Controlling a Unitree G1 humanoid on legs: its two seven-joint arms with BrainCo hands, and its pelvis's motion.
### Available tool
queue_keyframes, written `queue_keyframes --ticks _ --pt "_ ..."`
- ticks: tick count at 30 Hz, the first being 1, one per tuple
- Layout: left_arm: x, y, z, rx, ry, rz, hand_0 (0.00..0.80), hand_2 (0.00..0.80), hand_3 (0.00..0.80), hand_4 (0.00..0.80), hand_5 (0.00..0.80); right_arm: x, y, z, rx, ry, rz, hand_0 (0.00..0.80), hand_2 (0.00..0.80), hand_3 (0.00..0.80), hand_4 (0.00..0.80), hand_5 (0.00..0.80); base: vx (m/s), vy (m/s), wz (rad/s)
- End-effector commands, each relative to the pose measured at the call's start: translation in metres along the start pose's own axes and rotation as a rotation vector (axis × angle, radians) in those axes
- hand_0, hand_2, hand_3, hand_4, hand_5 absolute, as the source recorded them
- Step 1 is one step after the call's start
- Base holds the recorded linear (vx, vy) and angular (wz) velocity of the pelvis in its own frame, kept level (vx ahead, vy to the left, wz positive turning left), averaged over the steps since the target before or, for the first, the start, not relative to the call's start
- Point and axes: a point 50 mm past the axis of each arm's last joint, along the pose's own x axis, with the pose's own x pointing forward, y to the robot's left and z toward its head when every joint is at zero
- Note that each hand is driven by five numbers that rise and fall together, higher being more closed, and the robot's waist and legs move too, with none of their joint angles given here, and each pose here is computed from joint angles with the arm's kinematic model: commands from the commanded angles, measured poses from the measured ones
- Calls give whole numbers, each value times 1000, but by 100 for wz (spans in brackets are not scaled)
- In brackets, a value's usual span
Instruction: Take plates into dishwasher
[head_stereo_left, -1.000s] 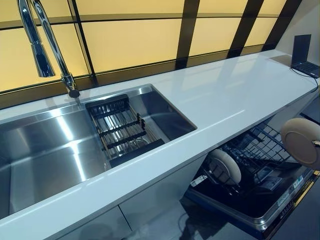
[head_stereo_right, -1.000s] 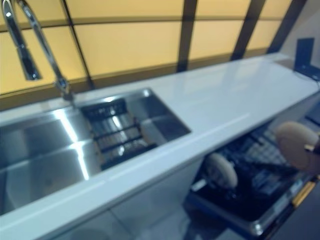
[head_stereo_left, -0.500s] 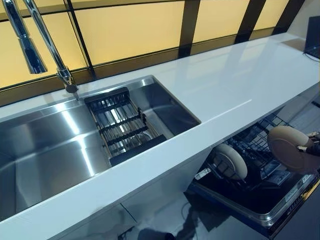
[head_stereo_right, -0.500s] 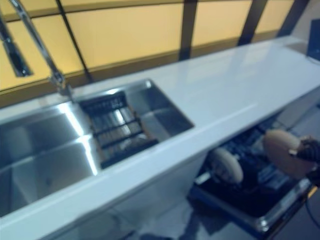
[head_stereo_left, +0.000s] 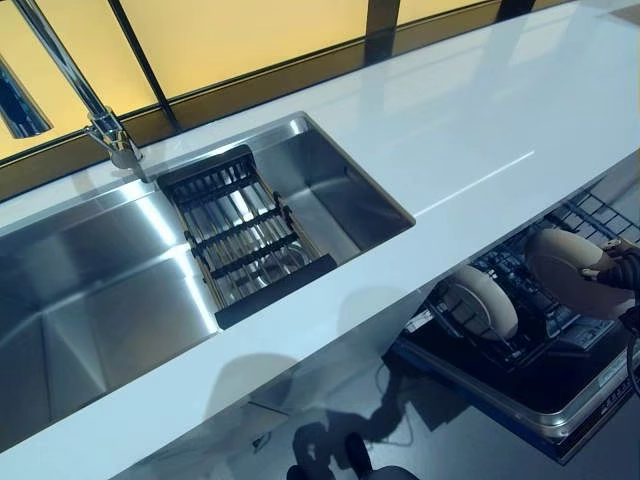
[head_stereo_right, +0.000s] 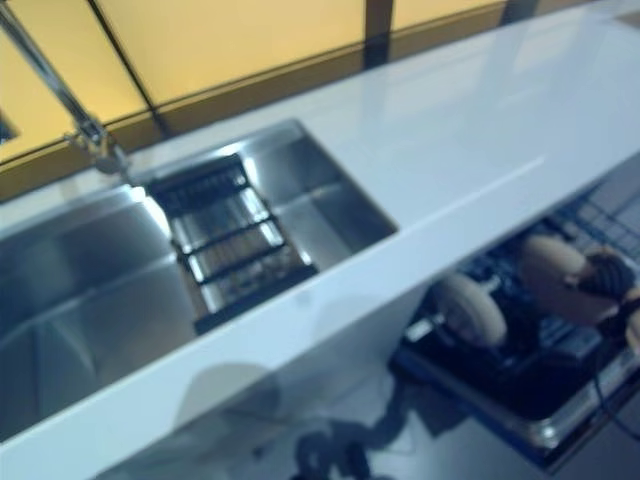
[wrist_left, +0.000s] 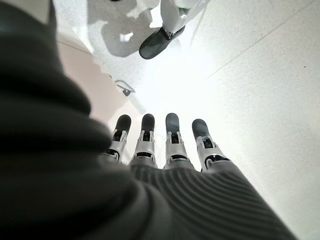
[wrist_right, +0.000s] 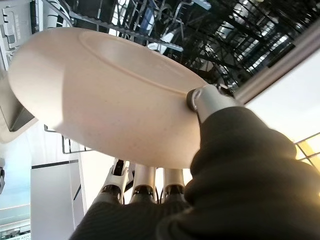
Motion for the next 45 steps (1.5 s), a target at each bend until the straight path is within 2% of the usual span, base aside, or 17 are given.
queue_keyframes --ticks 1,22,38,45 --pt "-1 10 3 20 18 17 0 0 0 0 0 9 -39 23 -30 -76 -159 800 800 800 800 800 -40 2 0" --pt "1 -1 23 23 -36 -15 0 0 0 0 0 22 -37 26 -63 -13 -188 800 800 800 800 800 -18 3 1" --pt "3 -8 25 38 -39 -41 0 0 0 0 0 27 -12 -2 101 159 -175 800 800 800 800 800 -13 2 2" --pt "3 -8 22 45 -29 -42 0 0 0 0 0 27 -3 -9 114 193 -160 800 800 800 800 800 5 4 2"
